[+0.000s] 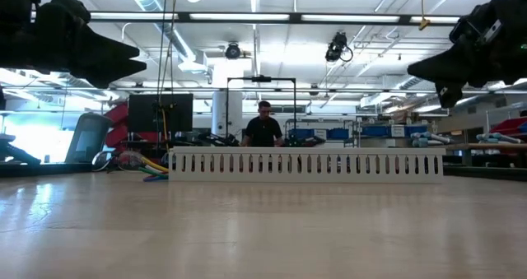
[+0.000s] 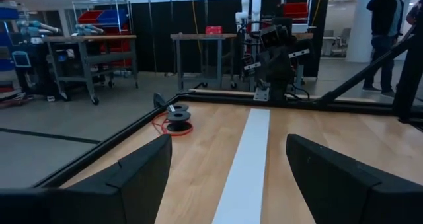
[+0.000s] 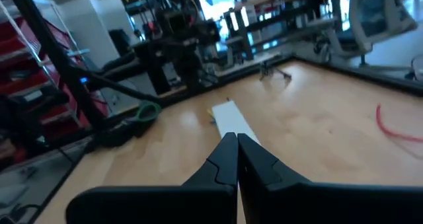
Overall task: Ziptie cables
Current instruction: Return to Home Position
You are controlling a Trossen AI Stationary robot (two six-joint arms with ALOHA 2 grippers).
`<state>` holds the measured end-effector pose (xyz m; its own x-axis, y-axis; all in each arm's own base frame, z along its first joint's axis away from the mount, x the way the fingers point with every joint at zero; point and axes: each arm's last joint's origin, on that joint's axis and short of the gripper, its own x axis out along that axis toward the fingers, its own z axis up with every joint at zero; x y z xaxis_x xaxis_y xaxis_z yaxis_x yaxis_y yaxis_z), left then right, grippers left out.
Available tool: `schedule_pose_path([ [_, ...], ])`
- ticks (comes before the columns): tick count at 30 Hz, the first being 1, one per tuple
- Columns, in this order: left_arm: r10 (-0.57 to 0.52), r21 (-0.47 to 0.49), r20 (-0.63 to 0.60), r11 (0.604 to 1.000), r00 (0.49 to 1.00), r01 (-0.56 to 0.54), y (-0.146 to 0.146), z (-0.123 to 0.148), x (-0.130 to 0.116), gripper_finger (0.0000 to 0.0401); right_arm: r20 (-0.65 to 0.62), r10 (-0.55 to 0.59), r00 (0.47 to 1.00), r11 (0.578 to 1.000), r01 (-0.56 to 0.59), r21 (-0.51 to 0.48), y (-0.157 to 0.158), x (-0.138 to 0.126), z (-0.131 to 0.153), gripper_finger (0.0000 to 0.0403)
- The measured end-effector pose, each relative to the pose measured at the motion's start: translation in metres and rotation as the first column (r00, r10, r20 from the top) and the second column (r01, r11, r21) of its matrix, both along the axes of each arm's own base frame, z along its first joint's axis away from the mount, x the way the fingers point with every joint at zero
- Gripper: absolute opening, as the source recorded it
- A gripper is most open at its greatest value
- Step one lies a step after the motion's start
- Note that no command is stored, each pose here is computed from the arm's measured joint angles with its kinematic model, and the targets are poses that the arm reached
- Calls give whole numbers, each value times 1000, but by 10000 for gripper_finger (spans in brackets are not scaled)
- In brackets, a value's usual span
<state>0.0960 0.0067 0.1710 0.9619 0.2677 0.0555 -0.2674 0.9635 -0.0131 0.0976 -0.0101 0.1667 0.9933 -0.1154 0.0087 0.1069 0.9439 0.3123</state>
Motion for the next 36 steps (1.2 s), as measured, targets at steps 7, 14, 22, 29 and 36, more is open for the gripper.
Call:
schedule_pose_path([
  [7,-10,-6,-12,1000,1000,10,0,-1,1,309,-137,17,990,998,-9,63,0,8,-12,0],
  [14,-21,-80,-3,997,1000,20,0,-2,1,309,-219,19,976,993,8,121,-1,12,-20,0],
  [22,-159,-85,-16,984,987,157,-4,-3,2,309,-204,18,979,994,4,109,-1,12,-18,0],
  [29,-292,-85,-24,953,956,289,-8,-4,2,309,-200,19,980,995,2,103,-1,12,-18,0],
  [36,-291,-132,-4,949,957,288,-8,-4,2,309,-195,18,981,995,2,102,-1,13,-18,0],
])
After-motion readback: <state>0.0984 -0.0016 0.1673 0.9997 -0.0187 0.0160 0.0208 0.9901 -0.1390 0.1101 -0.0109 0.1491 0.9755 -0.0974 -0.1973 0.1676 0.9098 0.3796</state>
